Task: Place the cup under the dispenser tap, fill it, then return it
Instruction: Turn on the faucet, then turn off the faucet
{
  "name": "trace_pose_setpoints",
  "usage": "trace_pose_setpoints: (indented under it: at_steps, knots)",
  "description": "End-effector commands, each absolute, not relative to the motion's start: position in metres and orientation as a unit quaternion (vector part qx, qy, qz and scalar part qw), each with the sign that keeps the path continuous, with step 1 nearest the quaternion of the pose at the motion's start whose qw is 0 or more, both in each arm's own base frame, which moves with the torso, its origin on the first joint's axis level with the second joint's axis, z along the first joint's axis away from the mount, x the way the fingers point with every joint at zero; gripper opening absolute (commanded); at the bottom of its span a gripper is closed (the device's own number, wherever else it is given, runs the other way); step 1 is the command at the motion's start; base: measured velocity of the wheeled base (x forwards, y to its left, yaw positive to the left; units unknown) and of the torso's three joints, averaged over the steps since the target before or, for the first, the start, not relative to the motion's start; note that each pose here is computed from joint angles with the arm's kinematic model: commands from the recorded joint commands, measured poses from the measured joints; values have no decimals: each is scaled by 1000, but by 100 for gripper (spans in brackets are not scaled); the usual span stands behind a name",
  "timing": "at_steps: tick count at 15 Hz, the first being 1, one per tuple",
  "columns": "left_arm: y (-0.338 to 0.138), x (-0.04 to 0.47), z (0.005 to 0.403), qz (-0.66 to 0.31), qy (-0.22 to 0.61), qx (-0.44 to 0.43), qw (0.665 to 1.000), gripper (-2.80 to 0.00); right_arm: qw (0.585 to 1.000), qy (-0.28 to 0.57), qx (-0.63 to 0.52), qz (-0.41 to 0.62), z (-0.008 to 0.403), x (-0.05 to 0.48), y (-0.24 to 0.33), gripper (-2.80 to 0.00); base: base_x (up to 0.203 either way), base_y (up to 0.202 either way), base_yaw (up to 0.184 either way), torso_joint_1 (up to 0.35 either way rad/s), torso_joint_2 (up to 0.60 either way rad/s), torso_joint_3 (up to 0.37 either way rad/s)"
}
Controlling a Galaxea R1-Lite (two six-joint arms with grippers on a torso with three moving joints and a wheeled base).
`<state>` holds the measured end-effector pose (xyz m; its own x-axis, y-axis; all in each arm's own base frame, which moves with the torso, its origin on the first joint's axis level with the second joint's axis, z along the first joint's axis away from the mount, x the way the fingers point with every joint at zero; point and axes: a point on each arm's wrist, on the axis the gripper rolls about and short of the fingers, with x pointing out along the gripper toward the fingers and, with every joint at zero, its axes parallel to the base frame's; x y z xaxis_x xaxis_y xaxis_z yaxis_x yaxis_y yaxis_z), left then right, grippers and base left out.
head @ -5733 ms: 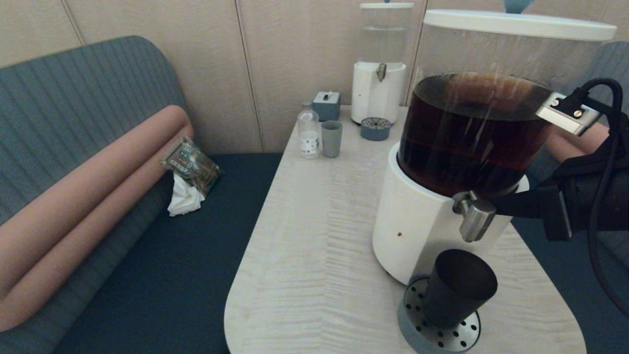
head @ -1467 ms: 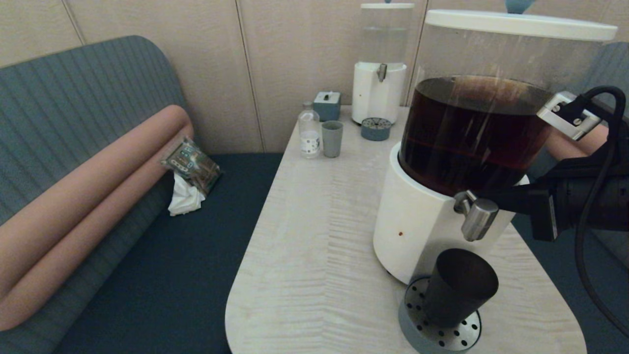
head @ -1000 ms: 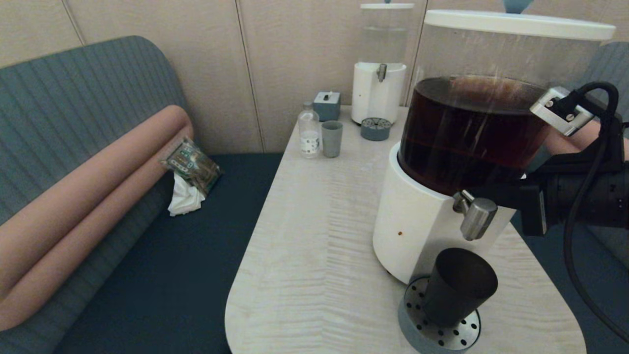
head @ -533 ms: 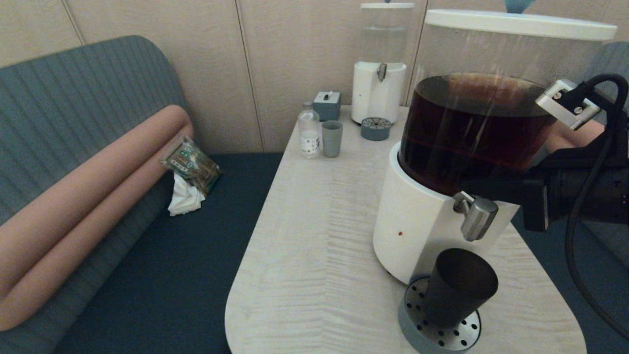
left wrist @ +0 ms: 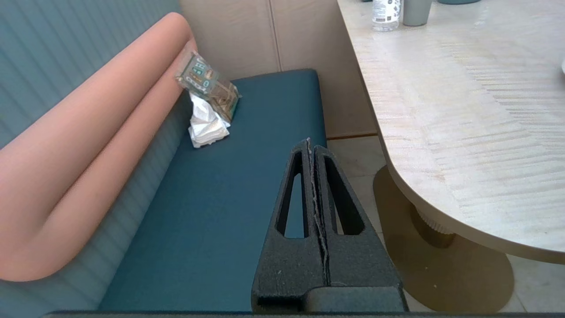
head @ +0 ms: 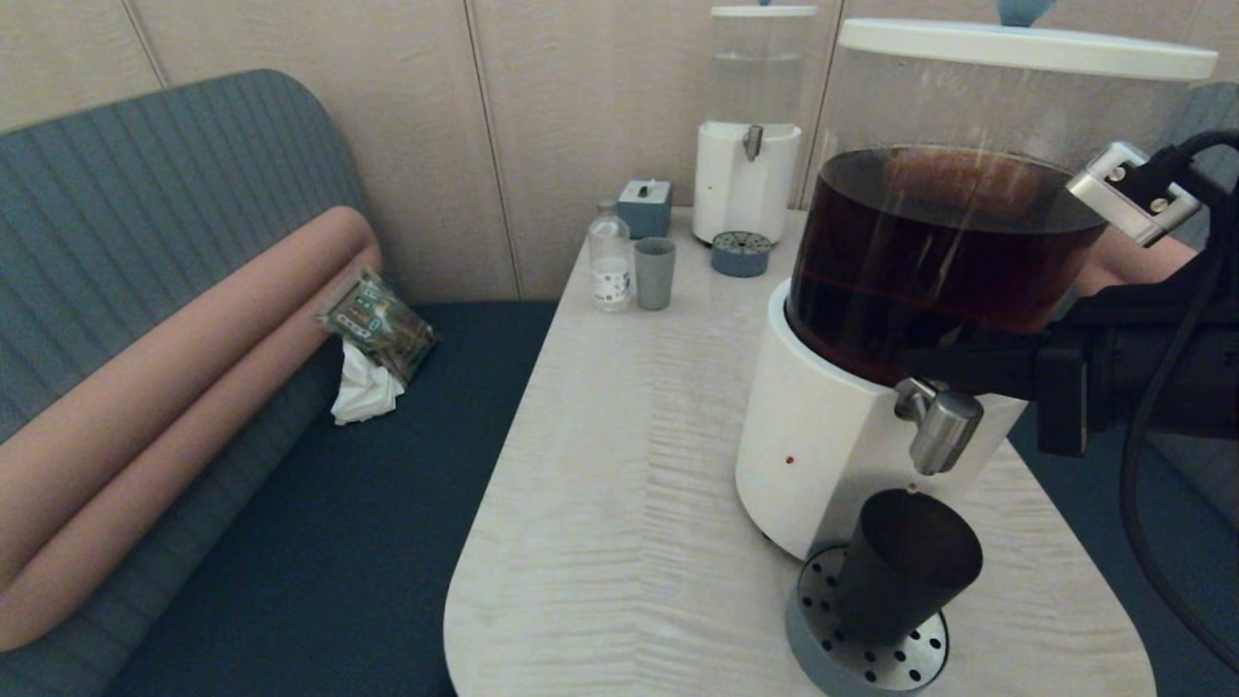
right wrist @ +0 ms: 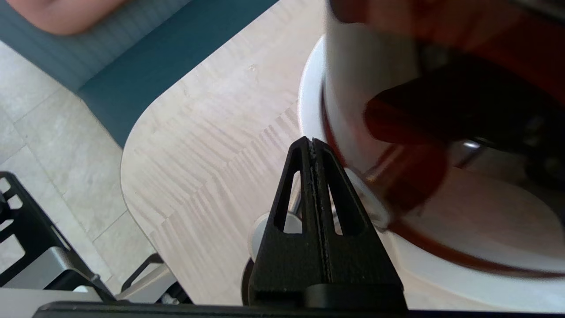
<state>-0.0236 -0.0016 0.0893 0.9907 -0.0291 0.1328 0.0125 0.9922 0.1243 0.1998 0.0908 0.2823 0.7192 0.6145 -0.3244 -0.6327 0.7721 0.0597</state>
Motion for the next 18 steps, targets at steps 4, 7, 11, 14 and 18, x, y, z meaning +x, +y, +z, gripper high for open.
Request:
trace_pose_setpoints:
  at_steps: [4,7,11,14,18]
  knots:
    - [-2,-20,78,-12,-48,61,997,-280,934,125,-29,335,297,185,84,-280,0,0,0,0,0,0]
    - [-2,-20,78,-12,-48,61,997,-280,936,125,-29,329,297,182,81,-280,0,0,0,0,0,0]
    - [-2,-20,78,-11,-48,61,997,-280,936,134,-29,325,292,184,80,-280,0,0,0,0,0,0]
    - [-2,-20,78,-12,-48,61,997,-280,943,133,-33,302,291,180,78,-280,0,0,0,0,0,0]
    - [-2,-20,78,-11,-48,61,997,-280,955,130,-38,263,289,168,65,-280,0,0,0,0,0,0]
